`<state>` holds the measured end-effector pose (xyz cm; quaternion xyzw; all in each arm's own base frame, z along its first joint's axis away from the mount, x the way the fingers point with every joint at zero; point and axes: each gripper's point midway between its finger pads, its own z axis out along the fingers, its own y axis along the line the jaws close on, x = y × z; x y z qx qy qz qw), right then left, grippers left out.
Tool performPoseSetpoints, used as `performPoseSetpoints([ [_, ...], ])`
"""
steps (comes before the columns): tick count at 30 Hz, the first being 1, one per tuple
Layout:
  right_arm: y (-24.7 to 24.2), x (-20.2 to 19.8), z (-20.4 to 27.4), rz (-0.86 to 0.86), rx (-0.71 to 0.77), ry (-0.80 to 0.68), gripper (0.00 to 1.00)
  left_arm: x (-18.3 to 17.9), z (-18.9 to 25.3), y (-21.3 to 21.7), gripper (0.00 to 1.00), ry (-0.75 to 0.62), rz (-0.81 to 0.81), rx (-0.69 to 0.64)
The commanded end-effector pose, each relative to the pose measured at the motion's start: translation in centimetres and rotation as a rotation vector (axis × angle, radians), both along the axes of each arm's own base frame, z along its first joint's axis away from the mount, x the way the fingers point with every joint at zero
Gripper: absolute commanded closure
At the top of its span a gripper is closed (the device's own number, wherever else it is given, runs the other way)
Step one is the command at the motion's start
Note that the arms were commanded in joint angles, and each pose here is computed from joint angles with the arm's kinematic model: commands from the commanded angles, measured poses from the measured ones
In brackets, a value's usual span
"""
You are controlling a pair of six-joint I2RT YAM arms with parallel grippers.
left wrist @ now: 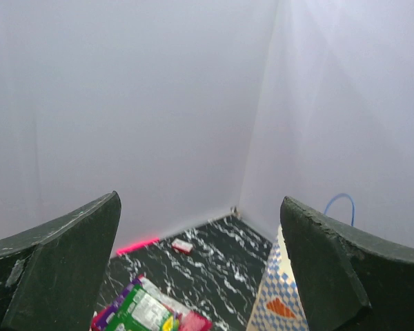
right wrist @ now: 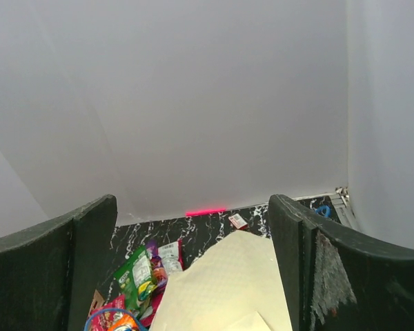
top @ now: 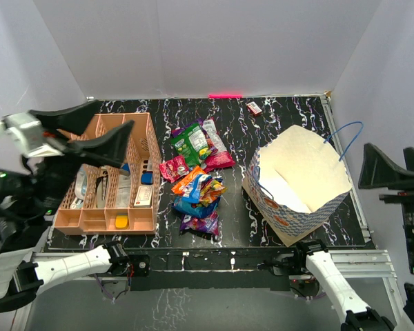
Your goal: Take the snacks out of the paper bag
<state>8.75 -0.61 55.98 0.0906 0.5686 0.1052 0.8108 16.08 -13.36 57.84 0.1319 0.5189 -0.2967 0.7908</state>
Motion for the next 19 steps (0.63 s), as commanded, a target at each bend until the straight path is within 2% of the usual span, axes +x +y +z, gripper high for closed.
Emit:
performPoseSetpoints([
  [1, 2.7, 6.3, 1.4, 0.096, -0.07, 0.048, 0.04, 0.4, 1.4, 3.0, 0.02, -0.033, 0.125, -0.027],
  [5, 3.7, 10.8, 1.2, 0.113, -0.093, 0.099, 0.02, 0.4, 1.8, 4.3, 0.02, -0.032, 0.172, -0.03],
  [8, 4.4, 12.6, 0.7, 0.137, -0.108, 0.124, 0.02, 0.4, 2.1, 5.0, 0.02, -0.024, 0.19, -0.034],
  [19, 3.2, 12.8, 1.2, 0.073, -0.039, 0.119, 0.02, 0.8, 1.7, 4.6, 0.02, -0.015, 0.202, -0.02],
])
